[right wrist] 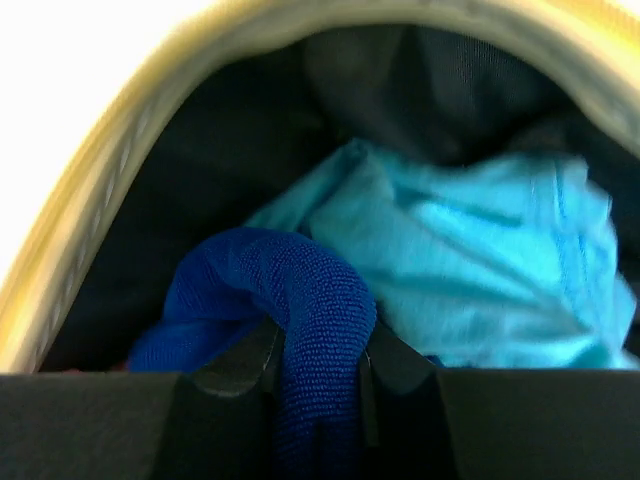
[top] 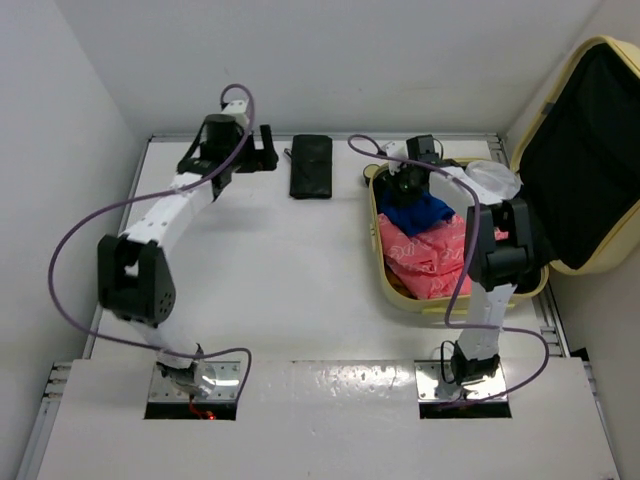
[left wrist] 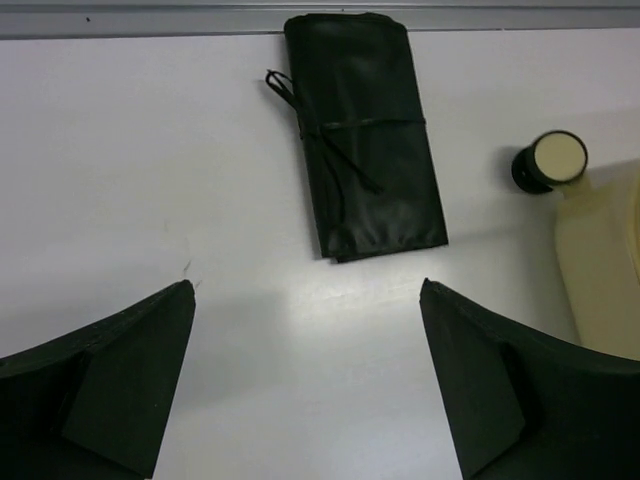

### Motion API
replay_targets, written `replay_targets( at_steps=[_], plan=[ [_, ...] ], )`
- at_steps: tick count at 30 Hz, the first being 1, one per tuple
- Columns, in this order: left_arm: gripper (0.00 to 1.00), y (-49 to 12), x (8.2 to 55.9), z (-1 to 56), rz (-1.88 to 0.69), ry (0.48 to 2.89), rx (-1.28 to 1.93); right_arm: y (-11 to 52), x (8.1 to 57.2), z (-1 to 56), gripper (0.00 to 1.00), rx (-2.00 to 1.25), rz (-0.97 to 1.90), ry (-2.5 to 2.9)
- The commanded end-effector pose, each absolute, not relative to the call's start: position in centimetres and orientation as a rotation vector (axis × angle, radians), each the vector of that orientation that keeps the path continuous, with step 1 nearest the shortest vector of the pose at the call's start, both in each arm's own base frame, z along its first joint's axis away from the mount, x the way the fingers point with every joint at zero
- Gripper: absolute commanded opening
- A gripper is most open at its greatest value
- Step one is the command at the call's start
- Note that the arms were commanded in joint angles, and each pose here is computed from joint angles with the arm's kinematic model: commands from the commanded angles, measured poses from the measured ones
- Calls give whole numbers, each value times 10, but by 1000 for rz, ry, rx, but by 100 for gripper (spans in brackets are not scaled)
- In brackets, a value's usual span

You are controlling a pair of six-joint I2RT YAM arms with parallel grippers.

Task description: Pack the luggage

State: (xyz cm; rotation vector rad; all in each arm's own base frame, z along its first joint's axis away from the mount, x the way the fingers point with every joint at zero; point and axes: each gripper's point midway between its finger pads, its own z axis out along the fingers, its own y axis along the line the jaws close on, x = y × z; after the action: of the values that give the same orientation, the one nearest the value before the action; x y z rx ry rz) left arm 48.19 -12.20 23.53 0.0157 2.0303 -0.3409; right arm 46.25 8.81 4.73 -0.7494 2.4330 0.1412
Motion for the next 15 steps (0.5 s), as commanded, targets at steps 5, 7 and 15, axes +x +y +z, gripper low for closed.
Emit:
replay_targets(
  at_steps=[5,7,15],
  plan=[
    [100,-155,561,196,-297,2065,-167,70,464,49,55,-662,22,2474],
    [100,-163,576,180,-326,2082,-193,68,464,76,68,-624,31,2430],
    [100,-203,617,94,-331,2168,-254,72,426,184,82,-572,171,2295]
  ],
)
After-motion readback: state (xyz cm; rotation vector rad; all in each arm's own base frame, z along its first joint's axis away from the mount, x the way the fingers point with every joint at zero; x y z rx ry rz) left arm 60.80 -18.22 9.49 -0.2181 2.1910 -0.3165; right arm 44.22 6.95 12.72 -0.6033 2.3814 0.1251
